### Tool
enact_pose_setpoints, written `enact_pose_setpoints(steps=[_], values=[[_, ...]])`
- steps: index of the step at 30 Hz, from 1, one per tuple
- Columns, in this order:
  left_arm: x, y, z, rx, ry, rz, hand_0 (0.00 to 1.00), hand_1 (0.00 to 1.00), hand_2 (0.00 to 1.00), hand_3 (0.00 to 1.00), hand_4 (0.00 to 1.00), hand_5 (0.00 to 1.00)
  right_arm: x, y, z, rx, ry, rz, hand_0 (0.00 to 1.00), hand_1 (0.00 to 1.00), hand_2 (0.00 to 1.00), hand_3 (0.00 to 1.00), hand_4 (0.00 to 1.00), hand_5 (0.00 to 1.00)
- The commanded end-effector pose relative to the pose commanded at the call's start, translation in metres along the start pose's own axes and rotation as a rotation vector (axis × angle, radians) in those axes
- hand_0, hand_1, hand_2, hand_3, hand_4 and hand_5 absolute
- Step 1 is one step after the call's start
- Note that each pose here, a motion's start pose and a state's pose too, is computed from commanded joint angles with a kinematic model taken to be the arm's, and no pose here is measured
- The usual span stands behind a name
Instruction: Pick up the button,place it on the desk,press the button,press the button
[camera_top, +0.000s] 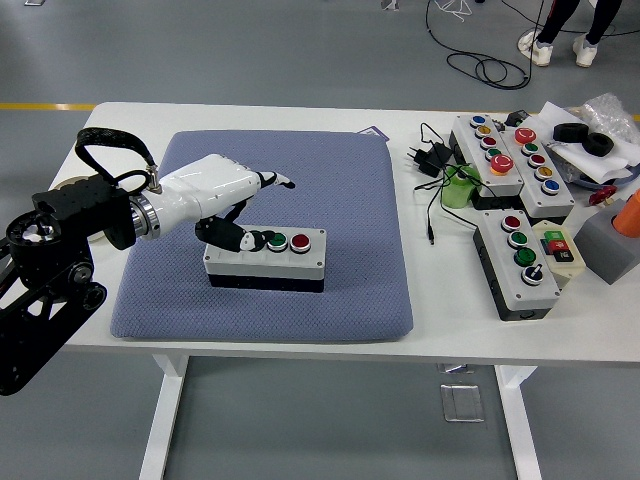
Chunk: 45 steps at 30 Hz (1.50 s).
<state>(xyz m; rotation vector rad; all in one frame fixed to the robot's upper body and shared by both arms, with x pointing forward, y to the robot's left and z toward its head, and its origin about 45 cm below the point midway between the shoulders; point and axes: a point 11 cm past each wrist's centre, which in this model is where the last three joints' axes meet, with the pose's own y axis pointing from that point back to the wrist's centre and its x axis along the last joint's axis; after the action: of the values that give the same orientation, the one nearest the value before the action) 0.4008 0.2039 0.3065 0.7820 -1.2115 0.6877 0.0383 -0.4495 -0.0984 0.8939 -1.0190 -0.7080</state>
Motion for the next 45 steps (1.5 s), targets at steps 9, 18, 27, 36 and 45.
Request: enact_pose_setpoints(steps=[9,18,27,36,45], values=[[0.009,0.01,-0.057,0.115,0.4,0.295,0.705,0.792,0.866,0.946,0.886,0.998,-0.001,0.0,0.001,-0.002,-0.004,-0.002,0.637,0.457,0.61,0.564,0.302,0.237],[-0.022,0.014,-0.088,0.159,0.78,0.373,0.82,0.857,0.911,0.889,0.847,0.998,-0.002,-0.001,0.004,-0.006,-0.002,-0.003,0.637,0.457,0.61,0.564,0.303,0.237],[-0.047,0.026,-0.127,0.234,1.18,0.403,0.828,0.859,0.917,0.904,0.861,0.998,0.0,0.0,-0.001,0.003,-0.013,-0.002,0.636,0.455,0.61,0.565,0.303,0.236],[-0.049,0.036,-0.144,0.203,1.549,0.514,0.822,0.856,0.91,0.897,0.839,0.998,0.0,0.001,-0.003,0.007,-0.017,0.0,0.637,0.457,0.611,0.564,0.303,0.236],[-0.044,0.038,-0.147,0.179,1.63,0.544,0.821,0.857,0.91,0.896,0.836,0.998,0.001,0.001,-0.006,0.011,-0.02,0.001,0.638,0.457,0.611,0.565,0.303,0.235]])
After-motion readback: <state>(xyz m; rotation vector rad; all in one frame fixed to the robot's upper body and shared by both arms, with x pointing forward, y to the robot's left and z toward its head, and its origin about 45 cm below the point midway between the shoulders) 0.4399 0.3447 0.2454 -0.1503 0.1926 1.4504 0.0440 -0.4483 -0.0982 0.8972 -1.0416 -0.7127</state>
